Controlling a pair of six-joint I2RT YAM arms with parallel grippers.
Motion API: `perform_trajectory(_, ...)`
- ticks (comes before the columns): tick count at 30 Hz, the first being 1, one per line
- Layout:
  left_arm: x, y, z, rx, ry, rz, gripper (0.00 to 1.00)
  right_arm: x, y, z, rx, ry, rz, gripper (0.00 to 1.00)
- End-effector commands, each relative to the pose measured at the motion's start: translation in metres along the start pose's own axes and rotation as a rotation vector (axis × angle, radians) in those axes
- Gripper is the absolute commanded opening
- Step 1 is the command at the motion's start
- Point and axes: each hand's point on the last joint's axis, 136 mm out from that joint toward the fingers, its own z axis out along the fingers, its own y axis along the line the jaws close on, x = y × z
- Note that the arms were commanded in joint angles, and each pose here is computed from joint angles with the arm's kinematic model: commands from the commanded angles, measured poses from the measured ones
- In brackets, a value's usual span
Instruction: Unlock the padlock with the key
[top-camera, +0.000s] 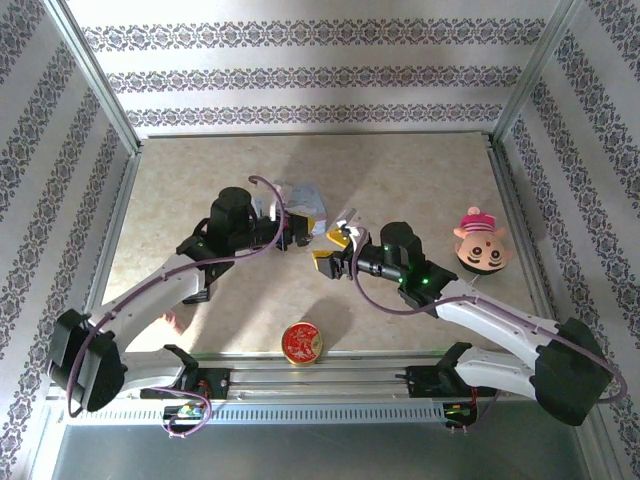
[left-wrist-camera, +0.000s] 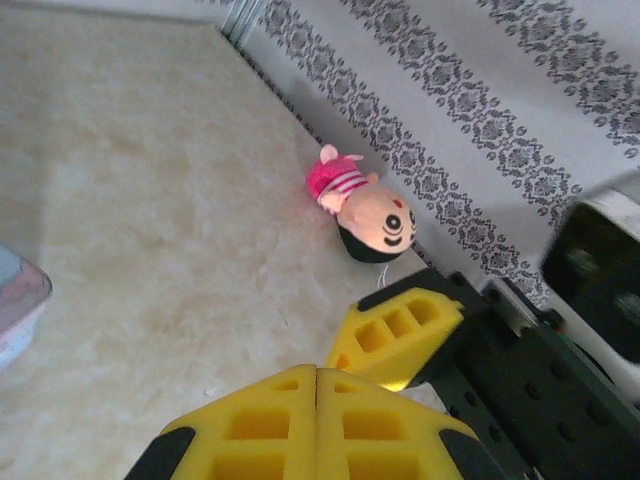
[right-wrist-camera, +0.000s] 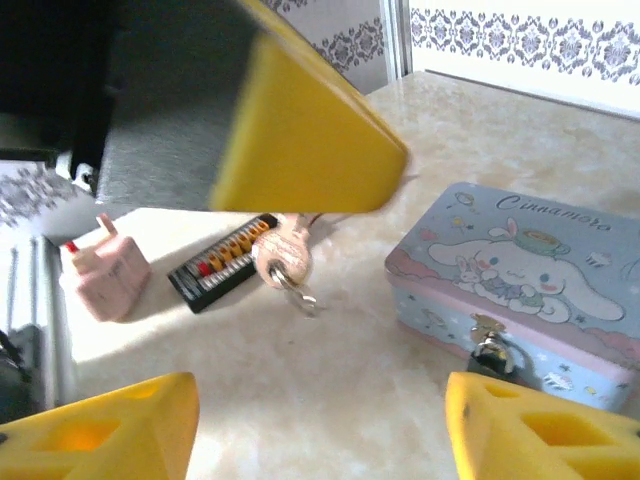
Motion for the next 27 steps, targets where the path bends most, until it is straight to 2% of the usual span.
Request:
perform_trajectory(1,-0.016,-0.012,-0.011,0.031,-0.083,0.167,0.0,-0.023,0.011,-0.011,-0.092,-0.093,0.131,0.68)
perform_trajectory(5,-0.015,-0.032,-0.017,0.131,-0.098,0.226,0.0,-0.039,0.029,-0.017,-0.222,-0.138,0.217,0.69)
perform_trajectory(10,-0.019,-0.057,-0.024,0.275,-0.137,0.244,0.0,-0.057,0.051,-0.024,-0.354,-0.169,0.231,0.7)
perform_trajectory(14,-0.03,-0.076,-0.032,0.384,-0.197,0.222,0.0,-0.063,0.054,-0.026,-0.371,-0.202,0.218,0.63)
perform_trajectory(18,-0.034,-0.083,-0.034,0.421,-0.204,0.197,0.0,-0.063,0.046,-0.023,-0.341,-0.226,0.237,0.55)
perform_trajectory(27,-0.033,-0.081,-0.033,0.411,-0.203,0.186,0.0,-0.07,0.054,-0.021,-0.397,-0.261,0.217,0.4)
